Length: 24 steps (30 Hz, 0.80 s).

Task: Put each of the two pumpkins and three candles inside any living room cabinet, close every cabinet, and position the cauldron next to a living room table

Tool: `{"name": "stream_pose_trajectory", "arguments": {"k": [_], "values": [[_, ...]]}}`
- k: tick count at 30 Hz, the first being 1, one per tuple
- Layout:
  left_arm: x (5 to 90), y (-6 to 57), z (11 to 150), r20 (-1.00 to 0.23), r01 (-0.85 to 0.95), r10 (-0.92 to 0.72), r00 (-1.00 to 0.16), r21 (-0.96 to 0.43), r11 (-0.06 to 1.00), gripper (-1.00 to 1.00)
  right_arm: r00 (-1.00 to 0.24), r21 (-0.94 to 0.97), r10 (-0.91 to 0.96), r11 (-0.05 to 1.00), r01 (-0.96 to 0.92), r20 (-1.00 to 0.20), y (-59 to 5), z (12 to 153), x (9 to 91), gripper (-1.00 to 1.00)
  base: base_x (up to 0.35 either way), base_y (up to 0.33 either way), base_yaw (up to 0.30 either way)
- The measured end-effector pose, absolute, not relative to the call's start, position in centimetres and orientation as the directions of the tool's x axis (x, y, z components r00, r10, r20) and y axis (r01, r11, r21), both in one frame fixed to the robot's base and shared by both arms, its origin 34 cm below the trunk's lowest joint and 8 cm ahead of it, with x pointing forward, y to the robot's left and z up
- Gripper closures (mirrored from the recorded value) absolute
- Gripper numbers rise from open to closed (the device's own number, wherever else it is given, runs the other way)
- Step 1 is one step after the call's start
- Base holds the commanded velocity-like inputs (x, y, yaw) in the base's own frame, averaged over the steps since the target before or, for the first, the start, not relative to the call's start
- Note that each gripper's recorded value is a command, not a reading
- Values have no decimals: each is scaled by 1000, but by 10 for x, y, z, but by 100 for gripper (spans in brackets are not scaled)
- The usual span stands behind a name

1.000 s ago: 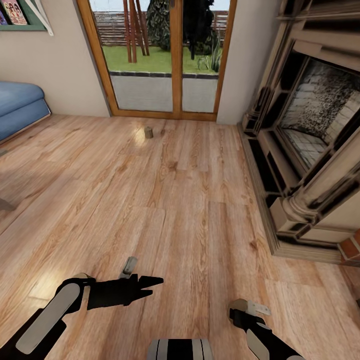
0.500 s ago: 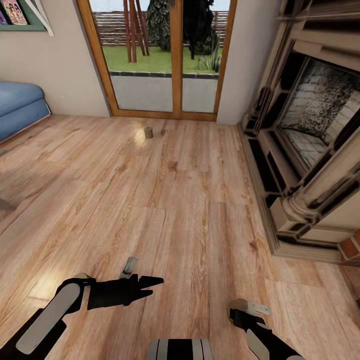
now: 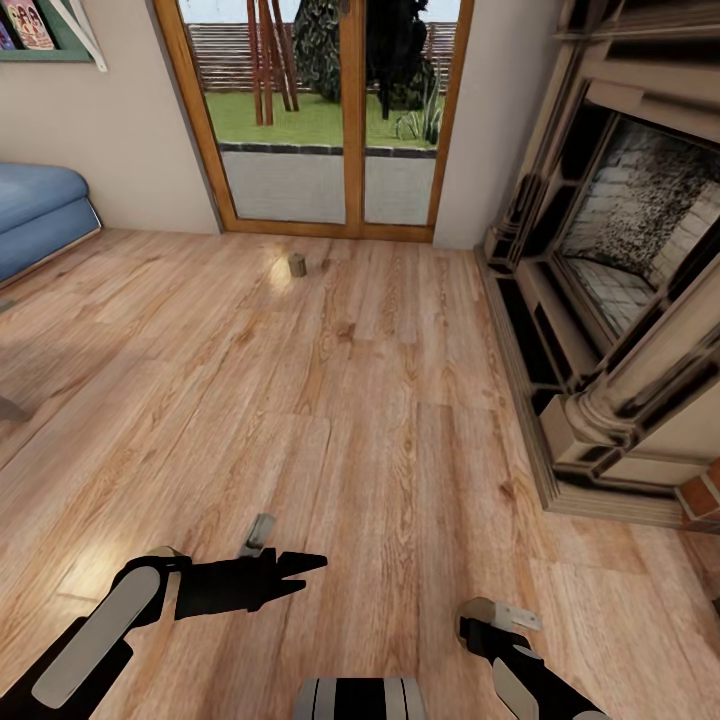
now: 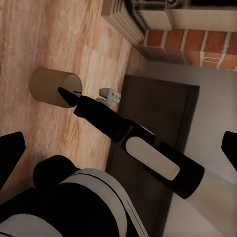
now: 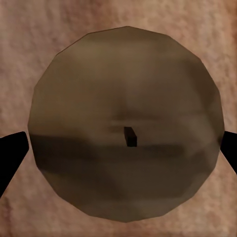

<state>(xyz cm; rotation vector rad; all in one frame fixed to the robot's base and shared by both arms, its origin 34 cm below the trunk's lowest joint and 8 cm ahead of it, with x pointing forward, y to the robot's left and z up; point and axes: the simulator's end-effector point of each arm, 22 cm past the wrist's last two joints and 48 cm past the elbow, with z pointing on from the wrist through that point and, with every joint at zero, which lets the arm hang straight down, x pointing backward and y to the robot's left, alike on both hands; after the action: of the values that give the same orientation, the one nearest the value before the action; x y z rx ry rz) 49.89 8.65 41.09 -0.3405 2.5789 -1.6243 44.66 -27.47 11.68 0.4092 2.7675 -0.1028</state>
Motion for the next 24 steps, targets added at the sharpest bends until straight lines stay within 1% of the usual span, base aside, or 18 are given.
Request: {"name": "stream_pose_trajectory", "arguments": {"k": [13,24], "values": [[499,86,410,56,-148,-226,-972,-898,415,-100,-898,-17,272,955,296,-345,-274,117,448,100,0,0,0],[502,87,430,10,-106,-226,-974,-902,419,-100,-879,2,271,956,294,-393,-273,137,469,100,0,0,0]]}}
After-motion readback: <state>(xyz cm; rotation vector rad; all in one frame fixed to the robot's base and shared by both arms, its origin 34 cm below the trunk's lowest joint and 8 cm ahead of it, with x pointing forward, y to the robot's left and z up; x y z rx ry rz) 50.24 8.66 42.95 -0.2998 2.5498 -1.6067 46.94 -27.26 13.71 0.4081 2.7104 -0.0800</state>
